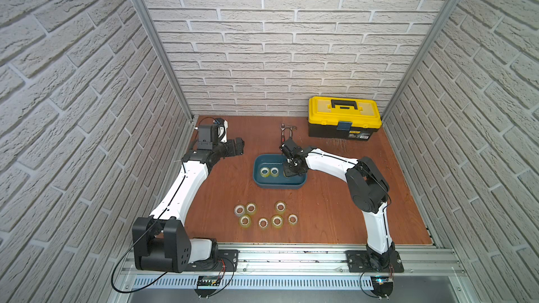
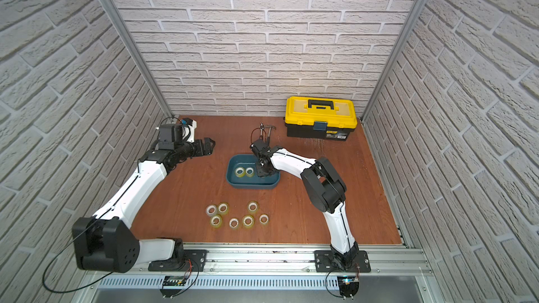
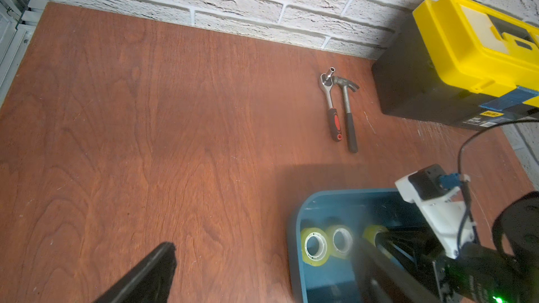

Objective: Put the transparent tape into the storage box
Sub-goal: Place the tape in the storage box.

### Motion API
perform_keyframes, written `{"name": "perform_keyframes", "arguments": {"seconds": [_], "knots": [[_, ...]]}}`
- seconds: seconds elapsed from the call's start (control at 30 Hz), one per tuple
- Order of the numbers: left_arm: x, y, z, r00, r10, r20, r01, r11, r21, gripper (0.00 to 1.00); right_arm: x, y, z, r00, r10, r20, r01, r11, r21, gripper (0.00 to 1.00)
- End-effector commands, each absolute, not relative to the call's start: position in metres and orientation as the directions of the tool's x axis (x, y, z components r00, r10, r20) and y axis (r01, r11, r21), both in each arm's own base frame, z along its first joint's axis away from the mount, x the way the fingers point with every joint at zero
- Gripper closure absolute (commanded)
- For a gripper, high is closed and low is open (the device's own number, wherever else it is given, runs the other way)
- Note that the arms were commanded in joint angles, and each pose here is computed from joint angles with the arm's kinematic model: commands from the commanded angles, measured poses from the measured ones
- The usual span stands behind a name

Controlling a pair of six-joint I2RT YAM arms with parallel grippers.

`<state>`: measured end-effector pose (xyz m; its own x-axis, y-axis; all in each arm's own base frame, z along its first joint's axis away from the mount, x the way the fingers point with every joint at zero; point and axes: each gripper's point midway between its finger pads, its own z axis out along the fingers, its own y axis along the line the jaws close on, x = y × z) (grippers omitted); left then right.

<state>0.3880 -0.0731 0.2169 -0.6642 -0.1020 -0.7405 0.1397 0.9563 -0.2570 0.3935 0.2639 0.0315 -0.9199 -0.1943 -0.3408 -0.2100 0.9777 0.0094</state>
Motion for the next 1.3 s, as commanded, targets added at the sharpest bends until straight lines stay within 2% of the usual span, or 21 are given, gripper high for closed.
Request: {"name": "perform_keyframes", "arguments": {"seconds": [0.0,0.2,0.4,0.6,0.7,0.83,0.97,1.27], "knots": [[0.39,-0.074,0.227,-0.636,-0.08,-0.767,0.154,0.961,-0.229,0.02,0.405,0.282,0.038,-0.91,-0.17,-0.378,-0.207,0.976,0.059,0.92],[0.388,-0.079,0.227,-0.636,-0.062,-0.769,0.174,0.96,-0.221,0.02,0.411,0.302,0.053,-0.903,-0.157,-0.401,-0.225,0.966,0.129,0.7],[0.384,-0.084,0.227,-0.63,-0.027,-0.776,0.196,0.962,-0.193,0.02,0.41,0.308,0.089,-0.882,-0.145,-0.448,-0.247,0.953,0.177,0.59],[0.372,-0.097,0.225,-0.646,0.011,-0.764,0.231,0.956,-0.182,0.02,0.387,0.297,0.149,-0.832,-0.163,-0.531,-0.31,0.93,0.2,0.58],[0.363,-0.103,0.217,-0.683,0.003,-0.73,0.245,0.943,-0.226,0.02,0.367,0.285,0.168,-0.809,-0.182,-0.56,-0.343,0.918,0.198,0.61],[0.358,-0.102,0.207,-0.691,0.018,-0.722,0.242,0.948,-0.208,0.02,0.333,0.273,0.181,-0.778,-0.199,-0.596,-0.401,0.887,0.228,0.62],[0.356,-0.102,0.211,-0.679,0.06,-0.732,0.257,0.953,-0.16,0.02,0.301,0.258,0.182,-0.753,-0.212,-0.623,-0.433,0.872,0.227,0.62],[0.358,-0.101,0.207,-0.68,0.07,-0.73,0.252,0.957,-0.143,0.02,0.237,0.235,0.13,-0.767,-0.238,-0.596,-0.458,0.853,0.249,0.63]]}}
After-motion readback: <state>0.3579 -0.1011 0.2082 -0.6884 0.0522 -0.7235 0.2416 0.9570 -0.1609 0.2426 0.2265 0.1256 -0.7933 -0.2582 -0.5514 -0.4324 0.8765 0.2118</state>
